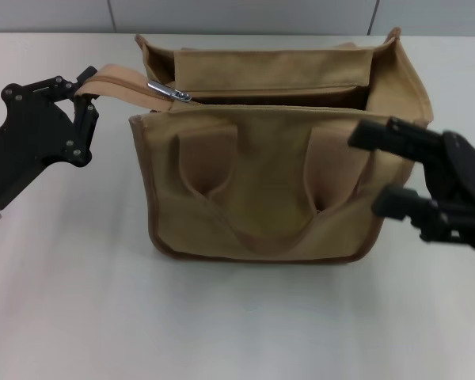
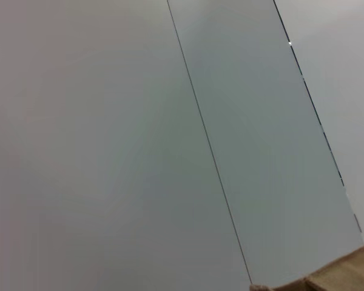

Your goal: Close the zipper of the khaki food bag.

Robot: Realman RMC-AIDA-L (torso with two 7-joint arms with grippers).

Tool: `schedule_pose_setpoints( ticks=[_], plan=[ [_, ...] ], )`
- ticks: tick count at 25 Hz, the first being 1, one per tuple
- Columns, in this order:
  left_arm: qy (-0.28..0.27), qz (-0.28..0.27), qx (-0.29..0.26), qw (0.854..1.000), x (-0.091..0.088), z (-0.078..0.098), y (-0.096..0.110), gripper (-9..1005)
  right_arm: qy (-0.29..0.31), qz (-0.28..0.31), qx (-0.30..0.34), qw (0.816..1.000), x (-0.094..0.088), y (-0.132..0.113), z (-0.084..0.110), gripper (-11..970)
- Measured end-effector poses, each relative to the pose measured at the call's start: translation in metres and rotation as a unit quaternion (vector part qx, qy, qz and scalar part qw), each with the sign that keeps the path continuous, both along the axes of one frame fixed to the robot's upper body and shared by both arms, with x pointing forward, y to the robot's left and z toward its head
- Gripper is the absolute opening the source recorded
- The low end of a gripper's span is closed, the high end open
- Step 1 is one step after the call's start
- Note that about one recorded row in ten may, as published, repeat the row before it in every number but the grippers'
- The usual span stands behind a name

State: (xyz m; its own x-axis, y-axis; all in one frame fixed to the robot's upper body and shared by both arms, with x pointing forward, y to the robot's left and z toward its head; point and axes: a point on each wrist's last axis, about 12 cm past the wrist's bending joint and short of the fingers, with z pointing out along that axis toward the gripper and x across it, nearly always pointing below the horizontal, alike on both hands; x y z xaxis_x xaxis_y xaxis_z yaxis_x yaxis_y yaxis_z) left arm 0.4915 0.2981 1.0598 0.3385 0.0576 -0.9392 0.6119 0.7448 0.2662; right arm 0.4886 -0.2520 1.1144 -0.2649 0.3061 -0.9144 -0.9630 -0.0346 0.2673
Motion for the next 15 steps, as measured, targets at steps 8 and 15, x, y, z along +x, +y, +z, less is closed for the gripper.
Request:
schedule_pose_setpoints(
  ticks=[8,15],
  plan=[
    [0.001,-0.001,-0.006,1.0,0.0,0.0,-0.002,27,0.004,0.034,-0.068,0.997,0.041,0.003,0.044,791],
    [0.001,-0.002,-0.007,1.0,0.0,0.0,-0.002,27,-0.018,0.013,-0.179,0.984,0.075,0.015,0.083,791]
  ],
)
